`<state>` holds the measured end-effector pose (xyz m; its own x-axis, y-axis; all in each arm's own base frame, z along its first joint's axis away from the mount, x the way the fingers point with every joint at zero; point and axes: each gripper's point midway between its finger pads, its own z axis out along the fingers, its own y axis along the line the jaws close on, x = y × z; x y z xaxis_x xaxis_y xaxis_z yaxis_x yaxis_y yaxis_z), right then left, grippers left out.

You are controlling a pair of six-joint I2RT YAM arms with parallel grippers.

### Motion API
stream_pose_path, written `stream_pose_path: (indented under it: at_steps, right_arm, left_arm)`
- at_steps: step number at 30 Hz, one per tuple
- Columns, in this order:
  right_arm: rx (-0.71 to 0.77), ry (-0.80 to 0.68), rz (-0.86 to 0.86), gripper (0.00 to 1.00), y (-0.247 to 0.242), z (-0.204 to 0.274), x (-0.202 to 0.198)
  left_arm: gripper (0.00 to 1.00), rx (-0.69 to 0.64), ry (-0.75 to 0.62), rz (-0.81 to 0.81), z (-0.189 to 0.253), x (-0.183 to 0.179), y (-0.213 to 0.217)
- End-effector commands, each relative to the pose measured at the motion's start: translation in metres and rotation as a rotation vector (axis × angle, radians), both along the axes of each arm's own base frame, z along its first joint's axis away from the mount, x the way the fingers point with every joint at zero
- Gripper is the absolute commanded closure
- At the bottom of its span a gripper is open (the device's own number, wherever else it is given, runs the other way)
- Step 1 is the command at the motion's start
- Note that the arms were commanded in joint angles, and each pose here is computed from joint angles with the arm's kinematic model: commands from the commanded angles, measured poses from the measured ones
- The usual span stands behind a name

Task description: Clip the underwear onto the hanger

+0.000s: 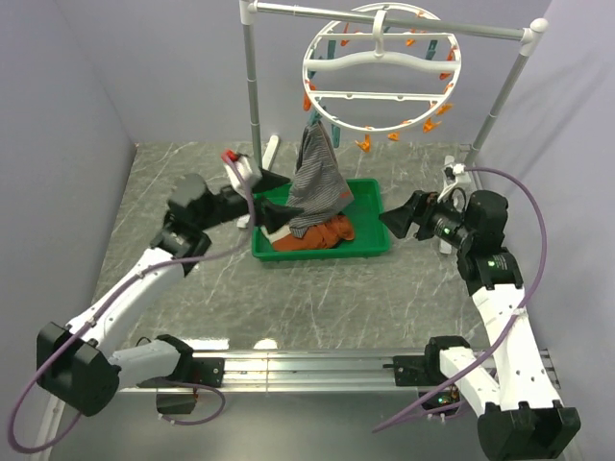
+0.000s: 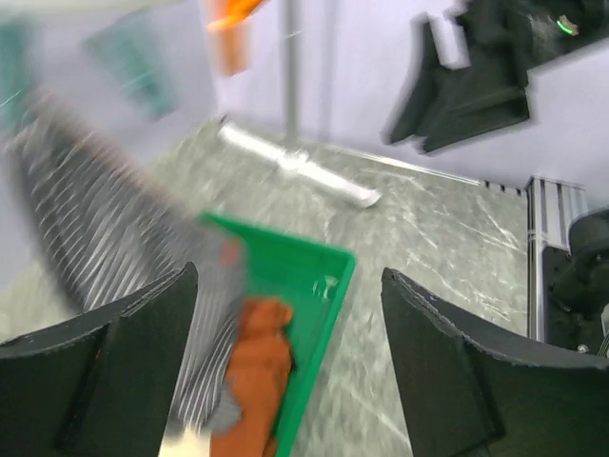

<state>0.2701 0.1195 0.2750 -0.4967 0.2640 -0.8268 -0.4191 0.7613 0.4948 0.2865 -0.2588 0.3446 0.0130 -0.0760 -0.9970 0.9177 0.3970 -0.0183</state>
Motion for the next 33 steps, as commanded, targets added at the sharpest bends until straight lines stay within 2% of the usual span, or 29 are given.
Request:
stream_pose_path:
  at_steps: [1, 4, 5, 9, 11, 17, 25, 33]
  right_arm:
    - [-0.027, -0.235, 0.038, 0.05, 0.000, 0.062, -0.001]
    - [-0.046, -0.292, 0.066, 0.05, 0.002, 0.078, -0.005]
    - [-0.045, -0.307, 0.070, 0.05, 0.003, 0.083, -0.006]
    - [-0.019, -0.316, 0.065, 0.08, 0.003, 0.097, 0.000]
    - [-0.006, -0.331, 0.096, 0.10, 0.008, 0.108, 0.002]
    - [0.021, -0.397, 0.150, 0.14, 0.015, 0.131, 0.010]
    - [0.060, -0.456, 0.179, 0.17, 0.021, 0.154, 0.022]
    - [0.045, -0.496, 0.183, 0.20, 0.030, 0.160, 0.030]
  left_arm:
    - [0.18, -0.010, -0.230, 0.081, 0.017, -0.005, -0.033]
    - [0.18, -0.066, -0.312, 0.065, 0.028, -0.013, -0.065]
    - [0.19, -0.090, -0.337, 0.102, 0.032, -0.006, -0.073]
    - [0.19, -0.167, -0.390, 0.116, 0.043, -0.007, -0.101]
    - [0.19, -0.173, -0.367, 0.120, 0.036, 0.000, -0.113]
    - [0.29, -0.248, -0.320, 0.204, 0.052, 0.032, -0.123]
    - [0.29, -0.296, -0.345, 0.234, 0.055, 0.058, -0.137]
    - [0.35, -0.315, -0.317, 0.283, 0.048, 0.090, -0.135]
